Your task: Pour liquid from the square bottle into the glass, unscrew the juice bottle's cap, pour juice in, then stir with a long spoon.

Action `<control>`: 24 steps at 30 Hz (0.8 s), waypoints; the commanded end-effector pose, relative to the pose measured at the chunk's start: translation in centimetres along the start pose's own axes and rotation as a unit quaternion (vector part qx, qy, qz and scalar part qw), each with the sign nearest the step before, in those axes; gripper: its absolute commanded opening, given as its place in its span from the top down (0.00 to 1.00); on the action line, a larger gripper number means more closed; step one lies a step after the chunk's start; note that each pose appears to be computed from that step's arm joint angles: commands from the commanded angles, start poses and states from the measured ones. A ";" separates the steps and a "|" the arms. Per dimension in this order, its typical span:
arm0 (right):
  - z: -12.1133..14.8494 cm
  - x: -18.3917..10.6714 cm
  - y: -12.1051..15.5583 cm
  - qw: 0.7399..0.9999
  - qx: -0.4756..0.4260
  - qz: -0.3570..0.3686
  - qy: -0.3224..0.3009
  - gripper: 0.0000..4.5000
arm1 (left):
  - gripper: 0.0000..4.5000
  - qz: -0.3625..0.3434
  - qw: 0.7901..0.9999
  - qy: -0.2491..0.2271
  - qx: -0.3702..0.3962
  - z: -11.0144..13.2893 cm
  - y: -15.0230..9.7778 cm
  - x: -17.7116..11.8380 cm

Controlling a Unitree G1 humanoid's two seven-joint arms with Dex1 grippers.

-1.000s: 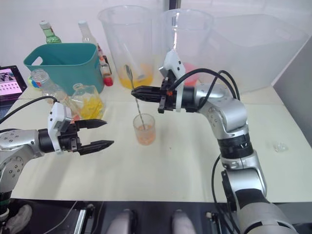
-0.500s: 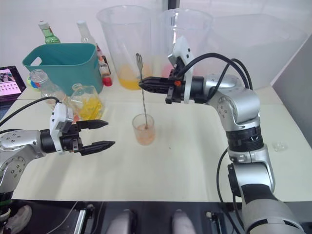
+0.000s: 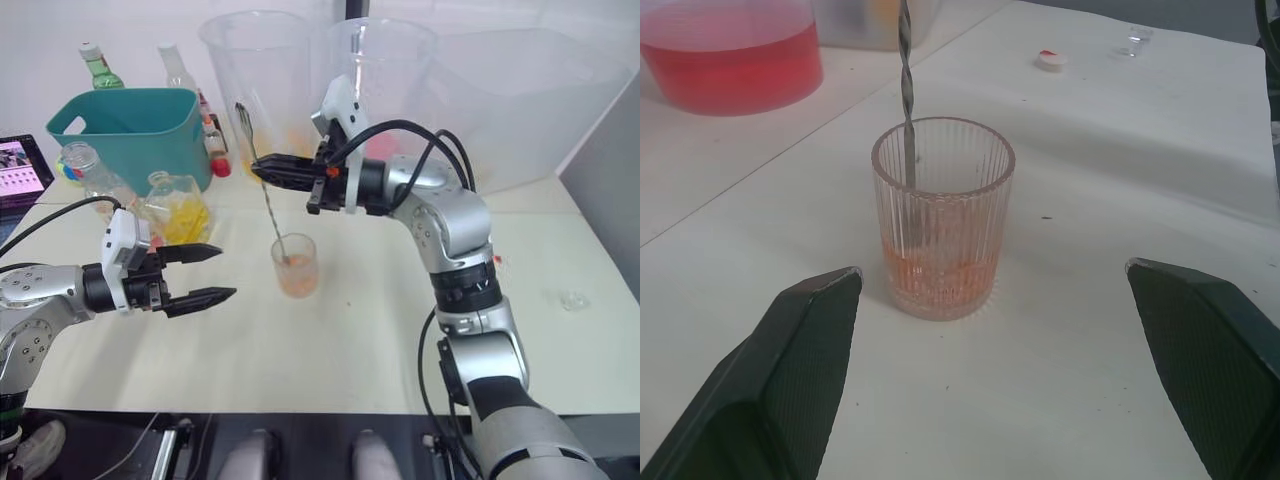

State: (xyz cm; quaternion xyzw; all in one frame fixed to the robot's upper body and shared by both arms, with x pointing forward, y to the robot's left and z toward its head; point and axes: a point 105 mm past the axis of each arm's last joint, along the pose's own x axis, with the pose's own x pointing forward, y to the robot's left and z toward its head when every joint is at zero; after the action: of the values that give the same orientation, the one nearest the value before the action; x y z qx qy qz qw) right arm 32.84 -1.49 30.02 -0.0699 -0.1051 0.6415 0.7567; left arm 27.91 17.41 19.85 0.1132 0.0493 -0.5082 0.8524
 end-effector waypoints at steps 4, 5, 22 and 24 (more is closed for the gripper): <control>0.8 -1.8 2.5 0.997 0.032 0.064 0.022 1.00 | 0.01 0.002 1.000 -0.010 0.026 0.9 0.1 0.0; 0.7 -2.2 2.4 0.997 0.028 0.060 0.032 1.00 | 0.01 0.002 1.000 -0.010 0.026 0.9 0.1 0.1; 1.9 -2.1 0.2 0.999 -0.053 0.000 0.013 1.00 | 0.01 0.003 0.999 -0.021 0.028 1.1 0.3 0.4; 2.3 -1.7 1.2 0.999 -0.040 0.020 -0.002 1.00 | 0.01 0.001 0.999 -0.023 0.027 1.2 0.3 0.4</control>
State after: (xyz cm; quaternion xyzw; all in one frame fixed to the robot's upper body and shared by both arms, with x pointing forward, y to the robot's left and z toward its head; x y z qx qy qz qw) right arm 32.28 -3.09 29.63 -0.1010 -0.0886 0.6424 0.7545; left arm 28.39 17.04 19.88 0.1147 0.0368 -0.5090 0.8523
